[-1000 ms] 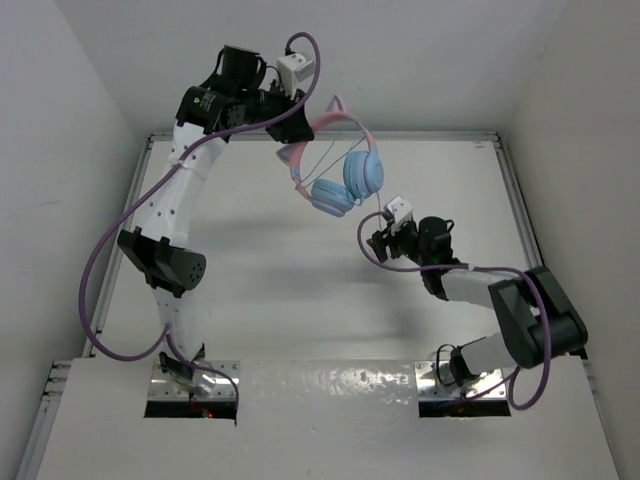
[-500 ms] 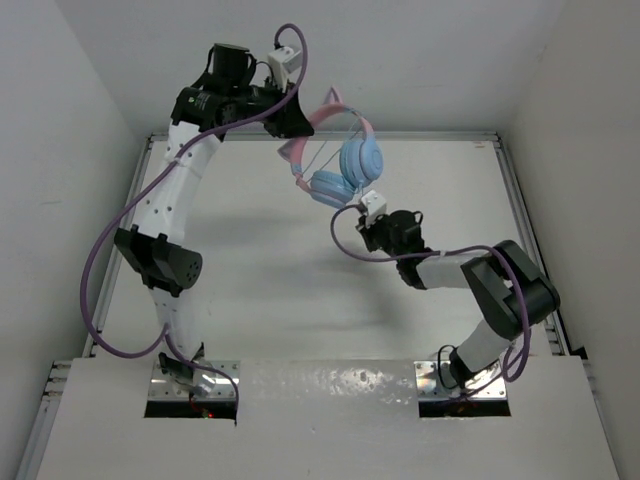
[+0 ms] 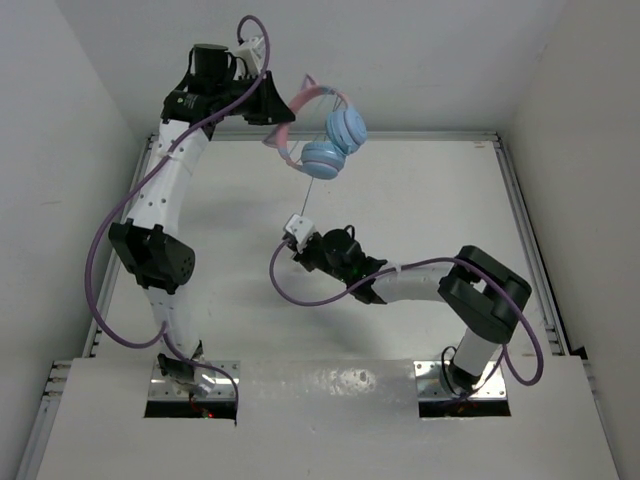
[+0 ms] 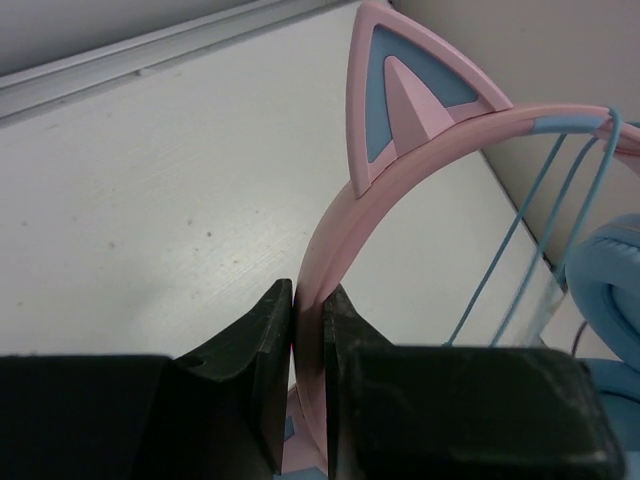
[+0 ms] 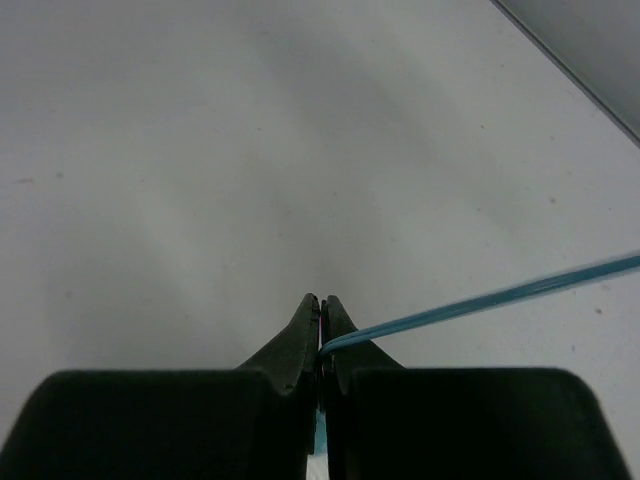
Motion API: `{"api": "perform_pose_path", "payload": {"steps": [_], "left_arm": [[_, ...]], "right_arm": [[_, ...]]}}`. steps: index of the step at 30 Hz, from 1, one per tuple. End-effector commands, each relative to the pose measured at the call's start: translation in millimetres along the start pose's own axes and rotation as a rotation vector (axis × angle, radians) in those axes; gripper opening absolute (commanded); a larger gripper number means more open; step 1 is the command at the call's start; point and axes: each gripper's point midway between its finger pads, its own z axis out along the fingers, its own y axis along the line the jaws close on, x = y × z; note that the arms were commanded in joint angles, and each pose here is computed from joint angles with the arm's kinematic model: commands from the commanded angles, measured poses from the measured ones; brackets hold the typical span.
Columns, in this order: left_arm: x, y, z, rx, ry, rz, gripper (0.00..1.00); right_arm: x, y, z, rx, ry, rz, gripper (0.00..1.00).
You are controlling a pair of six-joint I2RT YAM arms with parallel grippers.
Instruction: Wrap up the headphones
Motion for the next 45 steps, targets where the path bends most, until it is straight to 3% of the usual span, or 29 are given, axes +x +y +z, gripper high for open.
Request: {"api": "perform_pose_path", "payload": {"steps": [1,11,16,22,29,36,41,45], "left_arm": [[-44,12,-18,-0.129,-0.169,-0.024,0.00],[11,81,-5,-0.364,-0.055,0.003,0.00],[40,94,5,-0.391,0.002,-0.002,0.00],[58,120,4,-0.494,0.045,0.083,0.00],[57,88,13,-0.322,0.035,-0.033,0.00],[26,80,5,-0.272,-0.043,-0.127,0.00],[-6,68,-1,-0.255,-0.132,-0.143,0.00],[-17,55,-2,-0.204,-0.150,-0.175,0.00]], "right_arm": [[-2,31,3,-0.117,0.060,-0.019,0.00],[-122,97,-2,-0.603,-0.040,0.073,0.00],[-151,101,-11,-0.665,-0.055,0.164,0.00],[-208,64,-23,-0.612,-0.166,0.214,0.00],[-173,23,-11,-0.514,-0.099,0.341,0.00],[-119,21,-16,-0.428,0.021,0.260,0.00],[-74,48,-21,-0.394,0.123,0.172,0.00],[-48,44,-19,-0.330,0.129,0.169,0.00]]}}
